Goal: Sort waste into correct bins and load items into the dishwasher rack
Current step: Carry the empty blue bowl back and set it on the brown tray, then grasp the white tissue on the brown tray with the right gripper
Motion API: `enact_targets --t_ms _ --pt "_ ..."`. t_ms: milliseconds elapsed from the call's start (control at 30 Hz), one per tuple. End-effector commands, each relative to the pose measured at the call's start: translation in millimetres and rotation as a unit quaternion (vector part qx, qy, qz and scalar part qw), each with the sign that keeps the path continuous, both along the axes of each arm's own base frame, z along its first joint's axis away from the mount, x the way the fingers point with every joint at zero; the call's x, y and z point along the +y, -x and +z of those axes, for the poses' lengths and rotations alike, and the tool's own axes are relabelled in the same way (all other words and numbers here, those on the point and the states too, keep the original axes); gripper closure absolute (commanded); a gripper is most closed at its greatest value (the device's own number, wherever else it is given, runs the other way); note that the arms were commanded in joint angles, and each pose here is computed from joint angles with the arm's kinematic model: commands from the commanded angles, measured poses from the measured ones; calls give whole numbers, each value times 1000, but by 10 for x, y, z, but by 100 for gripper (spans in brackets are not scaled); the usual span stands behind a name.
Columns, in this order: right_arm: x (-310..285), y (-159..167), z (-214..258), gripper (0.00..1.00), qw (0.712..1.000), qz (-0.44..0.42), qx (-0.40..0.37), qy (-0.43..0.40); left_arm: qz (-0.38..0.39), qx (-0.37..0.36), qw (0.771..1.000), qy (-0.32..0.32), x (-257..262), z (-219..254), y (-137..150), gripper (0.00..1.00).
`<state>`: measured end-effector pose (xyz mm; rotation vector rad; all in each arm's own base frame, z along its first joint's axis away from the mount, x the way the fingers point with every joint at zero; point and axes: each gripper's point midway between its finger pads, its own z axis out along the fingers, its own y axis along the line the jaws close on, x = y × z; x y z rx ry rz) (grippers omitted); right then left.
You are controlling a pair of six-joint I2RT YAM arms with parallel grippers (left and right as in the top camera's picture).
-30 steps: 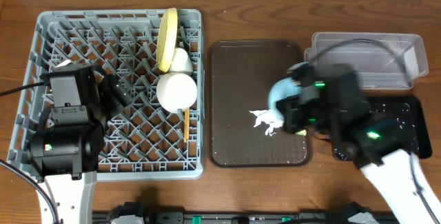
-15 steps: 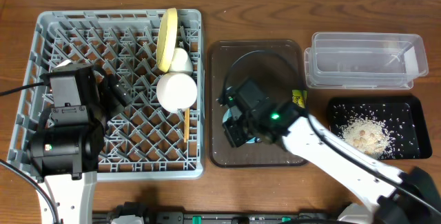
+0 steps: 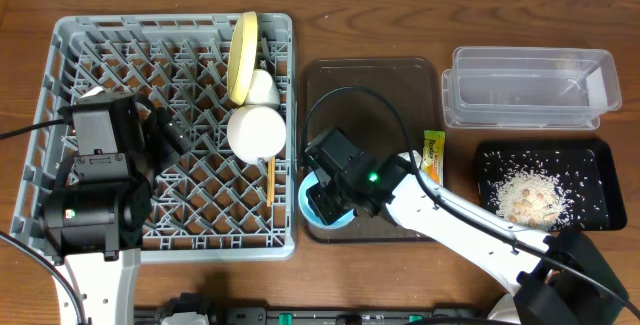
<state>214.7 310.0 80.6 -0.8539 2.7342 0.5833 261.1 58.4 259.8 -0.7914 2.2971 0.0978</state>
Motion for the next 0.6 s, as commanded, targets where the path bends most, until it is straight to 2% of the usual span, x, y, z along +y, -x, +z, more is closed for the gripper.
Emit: enact_targets --t_ms 0,133,333,500,567 --pt "31 -75 116 63 1000 -4 -13 -9 4 -1 1000 -5 31 20 4 3" --pt "-50 -260 393 61 999 -29 -27 -18 4 -1 1000 -5 31 20 4 3" --pt "-479 -602 926 59 992 -104 -66 6 4 -1 1000 -5 31 20 4 3" --pt "-1104 -771 1088 59 968 -244 -50 41 4 -1 1000 -5 31 19 3 3" --pt "-1307 -781 1054 53 955 -289 -29 54 4 -1 1000 -5 31 20 4 3"
